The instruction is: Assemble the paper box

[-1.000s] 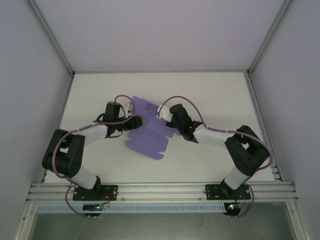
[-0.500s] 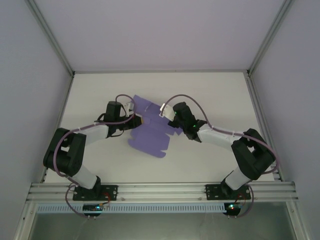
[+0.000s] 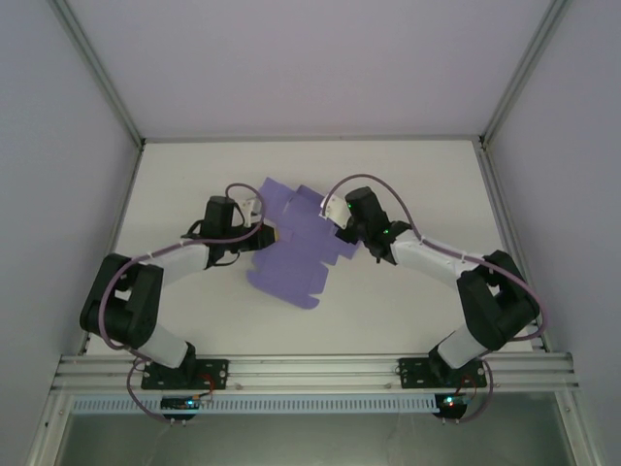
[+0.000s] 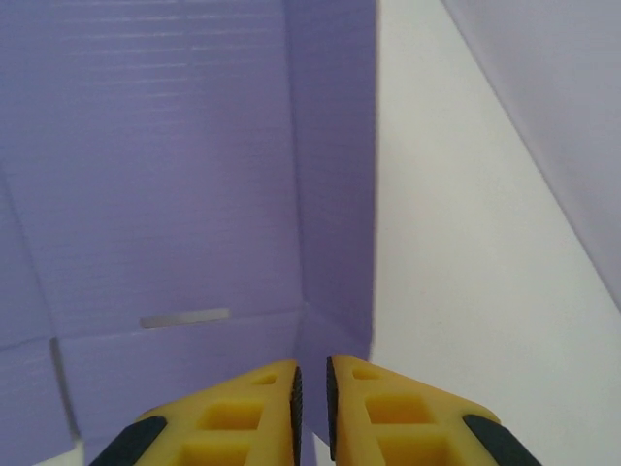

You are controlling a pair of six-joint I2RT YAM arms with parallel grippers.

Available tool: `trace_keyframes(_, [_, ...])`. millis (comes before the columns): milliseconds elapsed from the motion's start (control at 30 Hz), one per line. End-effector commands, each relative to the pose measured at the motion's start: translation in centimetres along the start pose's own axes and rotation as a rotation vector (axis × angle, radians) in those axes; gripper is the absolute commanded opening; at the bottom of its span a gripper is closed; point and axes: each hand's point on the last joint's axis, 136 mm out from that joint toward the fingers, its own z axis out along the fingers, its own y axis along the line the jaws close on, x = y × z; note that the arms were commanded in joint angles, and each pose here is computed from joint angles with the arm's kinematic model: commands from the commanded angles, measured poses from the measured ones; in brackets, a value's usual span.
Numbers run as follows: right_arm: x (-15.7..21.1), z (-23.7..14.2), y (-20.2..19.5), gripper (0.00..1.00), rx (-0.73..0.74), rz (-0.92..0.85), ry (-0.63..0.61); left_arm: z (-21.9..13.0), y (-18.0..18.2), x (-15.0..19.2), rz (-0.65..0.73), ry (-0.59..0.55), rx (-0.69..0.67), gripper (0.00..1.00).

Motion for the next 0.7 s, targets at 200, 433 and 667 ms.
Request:
trace_keyframes(200, [0.6,0.6,0.5,0.36,-0.171,0.118,0.028,-1.0,-2.1,0.6,0.117,-0.001,0.089,0.00])
trace_keyframes(433, [0.7,0.3,-1.8,0.47,-0.172,0.177,-0.015,-1.4,-2.4,0.9,0.149,0.005,0.095,0.00])
trace_keyframes(667, [0.8,1.3,0.2,0.37,-0.372,0.230,0.005,-1.4,-3.0,0.8,0.164,0.006,0.118,0.00])
